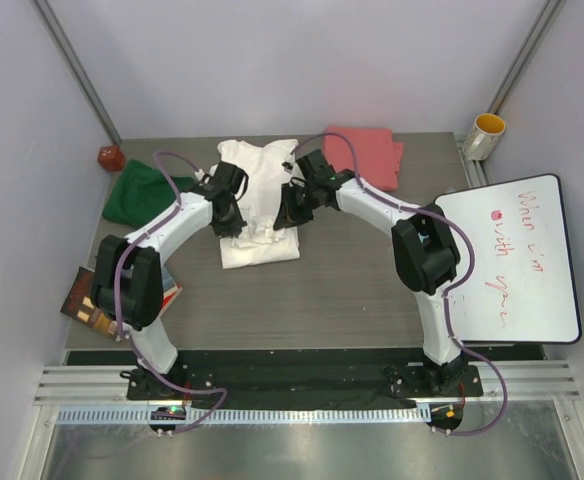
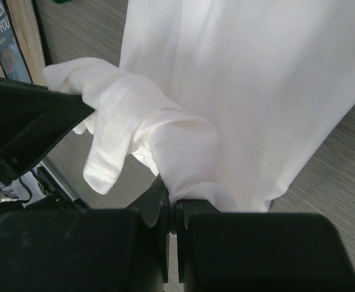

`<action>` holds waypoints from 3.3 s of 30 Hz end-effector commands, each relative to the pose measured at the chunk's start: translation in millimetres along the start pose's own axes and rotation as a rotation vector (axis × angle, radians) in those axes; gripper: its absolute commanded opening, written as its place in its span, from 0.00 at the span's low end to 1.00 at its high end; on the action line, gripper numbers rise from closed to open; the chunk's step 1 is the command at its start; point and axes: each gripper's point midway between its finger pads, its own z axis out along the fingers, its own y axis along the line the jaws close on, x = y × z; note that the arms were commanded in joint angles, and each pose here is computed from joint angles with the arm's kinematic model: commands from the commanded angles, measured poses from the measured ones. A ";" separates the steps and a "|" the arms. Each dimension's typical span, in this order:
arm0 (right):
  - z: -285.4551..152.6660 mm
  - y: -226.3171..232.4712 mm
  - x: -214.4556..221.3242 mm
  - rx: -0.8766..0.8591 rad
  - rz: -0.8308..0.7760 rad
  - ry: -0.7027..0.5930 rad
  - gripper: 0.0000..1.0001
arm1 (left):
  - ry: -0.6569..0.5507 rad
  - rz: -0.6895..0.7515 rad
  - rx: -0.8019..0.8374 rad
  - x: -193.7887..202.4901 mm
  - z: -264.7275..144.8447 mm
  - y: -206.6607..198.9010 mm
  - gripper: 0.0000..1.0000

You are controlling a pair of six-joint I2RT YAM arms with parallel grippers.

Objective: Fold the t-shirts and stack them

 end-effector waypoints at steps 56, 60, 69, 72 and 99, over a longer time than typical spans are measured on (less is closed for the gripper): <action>26.4 -45.7 -139.3 -0.261 0.206 -0.268 0.41 | -0.140 -0.024 -0.079 -139.1 65.5 -21.0 0.31; 27.5 -44.2 -152.3 -0.311 0.248 -0.291 0.42 | -0.143 -0.036 -0.076 -143.7 62.5 -21.6 0.31; 26.2 -41.5 -167.2 -0.374 0.321 -0.324 0.42 | -0.159 -0.050 0.091 -122.5 17.0 -33.5 0.33; 27.7 -46.5 -165.4 -0.364 0.341 -0.323 0.42 | -0.120 -0.020 0.123 -94.1 10.9 -35.8 0.34; 16.2 -42.7 -136.9 -0.363 0.313 -0.281 0.42 | -0.037 0.073 0.127 -26.8 37.8 -46.0 0.29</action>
